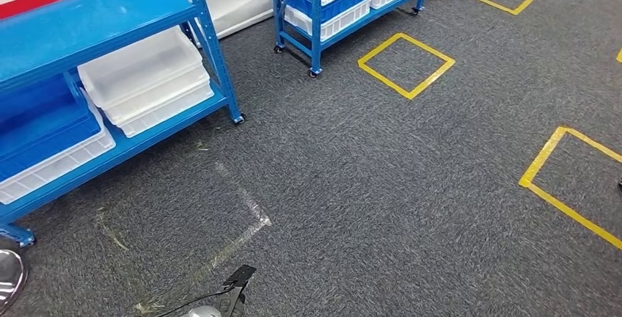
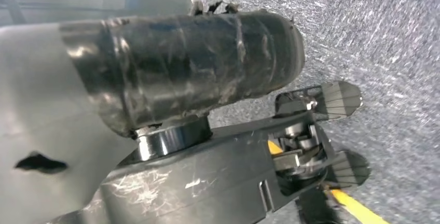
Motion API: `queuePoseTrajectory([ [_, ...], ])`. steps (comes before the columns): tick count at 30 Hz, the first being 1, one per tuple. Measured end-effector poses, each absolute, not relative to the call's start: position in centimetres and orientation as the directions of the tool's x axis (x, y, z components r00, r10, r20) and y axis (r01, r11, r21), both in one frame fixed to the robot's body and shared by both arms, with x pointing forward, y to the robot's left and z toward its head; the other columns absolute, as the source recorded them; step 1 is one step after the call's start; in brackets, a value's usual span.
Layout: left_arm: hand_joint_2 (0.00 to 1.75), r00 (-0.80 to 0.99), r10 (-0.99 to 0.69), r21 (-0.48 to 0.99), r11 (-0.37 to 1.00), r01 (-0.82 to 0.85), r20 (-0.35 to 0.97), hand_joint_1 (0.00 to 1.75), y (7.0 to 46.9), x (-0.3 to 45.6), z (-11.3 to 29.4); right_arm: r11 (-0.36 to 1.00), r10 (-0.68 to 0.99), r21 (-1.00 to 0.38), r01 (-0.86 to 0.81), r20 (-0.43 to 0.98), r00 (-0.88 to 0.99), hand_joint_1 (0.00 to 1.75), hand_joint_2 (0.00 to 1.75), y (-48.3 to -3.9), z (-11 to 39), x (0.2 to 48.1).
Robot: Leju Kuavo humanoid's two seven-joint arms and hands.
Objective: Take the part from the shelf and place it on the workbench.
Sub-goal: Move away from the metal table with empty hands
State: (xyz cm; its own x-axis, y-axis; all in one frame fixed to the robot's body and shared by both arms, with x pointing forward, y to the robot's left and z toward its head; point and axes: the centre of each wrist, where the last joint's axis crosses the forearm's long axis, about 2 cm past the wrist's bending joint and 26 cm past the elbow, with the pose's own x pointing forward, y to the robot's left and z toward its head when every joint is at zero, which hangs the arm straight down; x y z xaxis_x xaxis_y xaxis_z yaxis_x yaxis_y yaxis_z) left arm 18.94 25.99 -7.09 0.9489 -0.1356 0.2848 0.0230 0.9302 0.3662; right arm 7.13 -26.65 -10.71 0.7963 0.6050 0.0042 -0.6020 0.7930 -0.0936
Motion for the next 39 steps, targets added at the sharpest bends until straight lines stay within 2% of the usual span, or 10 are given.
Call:
queuePoseTrajectory([
  [39,0.0,0.953,-0.12,0.371,0.929,0.009,0.279,0.0,27.0,18.4,-7.4,0.746,0.663,-0.096,-0.659,0.005,0.749,0.0,0.0,-26.5,-10.7,7.4],
])
